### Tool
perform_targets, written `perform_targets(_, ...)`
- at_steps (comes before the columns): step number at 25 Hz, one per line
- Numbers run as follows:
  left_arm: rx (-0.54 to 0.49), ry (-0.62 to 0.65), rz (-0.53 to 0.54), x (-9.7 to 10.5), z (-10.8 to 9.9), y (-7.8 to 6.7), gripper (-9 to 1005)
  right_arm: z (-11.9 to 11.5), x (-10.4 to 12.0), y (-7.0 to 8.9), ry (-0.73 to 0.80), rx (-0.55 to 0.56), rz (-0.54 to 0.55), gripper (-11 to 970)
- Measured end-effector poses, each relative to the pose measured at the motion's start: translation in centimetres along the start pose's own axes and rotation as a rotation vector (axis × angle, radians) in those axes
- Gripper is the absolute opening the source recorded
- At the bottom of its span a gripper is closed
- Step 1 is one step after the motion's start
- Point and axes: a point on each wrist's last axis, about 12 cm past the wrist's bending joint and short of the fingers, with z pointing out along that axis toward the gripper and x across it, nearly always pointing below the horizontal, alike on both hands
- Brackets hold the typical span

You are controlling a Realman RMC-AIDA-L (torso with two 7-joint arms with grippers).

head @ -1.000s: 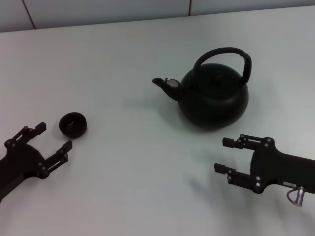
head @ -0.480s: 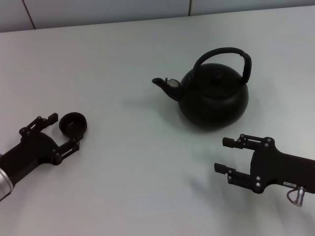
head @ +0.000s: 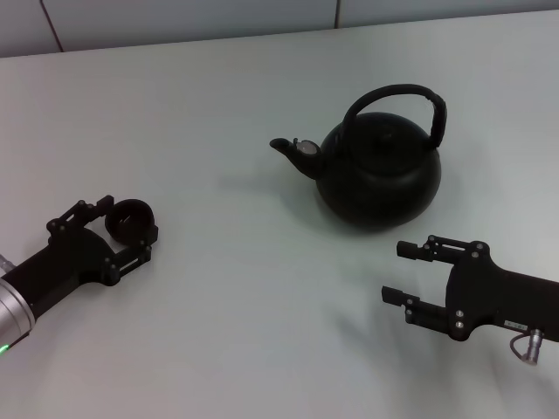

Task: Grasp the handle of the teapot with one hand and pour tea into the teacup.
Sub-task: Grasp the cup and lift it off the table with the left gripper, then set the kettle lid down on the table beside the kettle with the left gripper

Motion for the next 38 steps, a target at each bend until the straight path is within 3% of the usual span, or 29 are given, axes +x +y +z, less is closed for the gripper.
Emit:
perform_targets(23,0.033,-0.049,-0.013,-0.7,0.6,-0.6,686,0.0,0.0,0.0,-0.002,-0.002,0.0,552)
perform_targets(31,0.164,-0.096,0.034,-3.6,5.3,-2.8,686,0.0,0.0,0.0,-0.003,-0.002,0.0,548)
perform_targets(38,0.184,-0.091,0.048,-4.1,6.0,-3.1,687,0.0,0.0,0.0,-0.003,-0.003,-0.003,544)
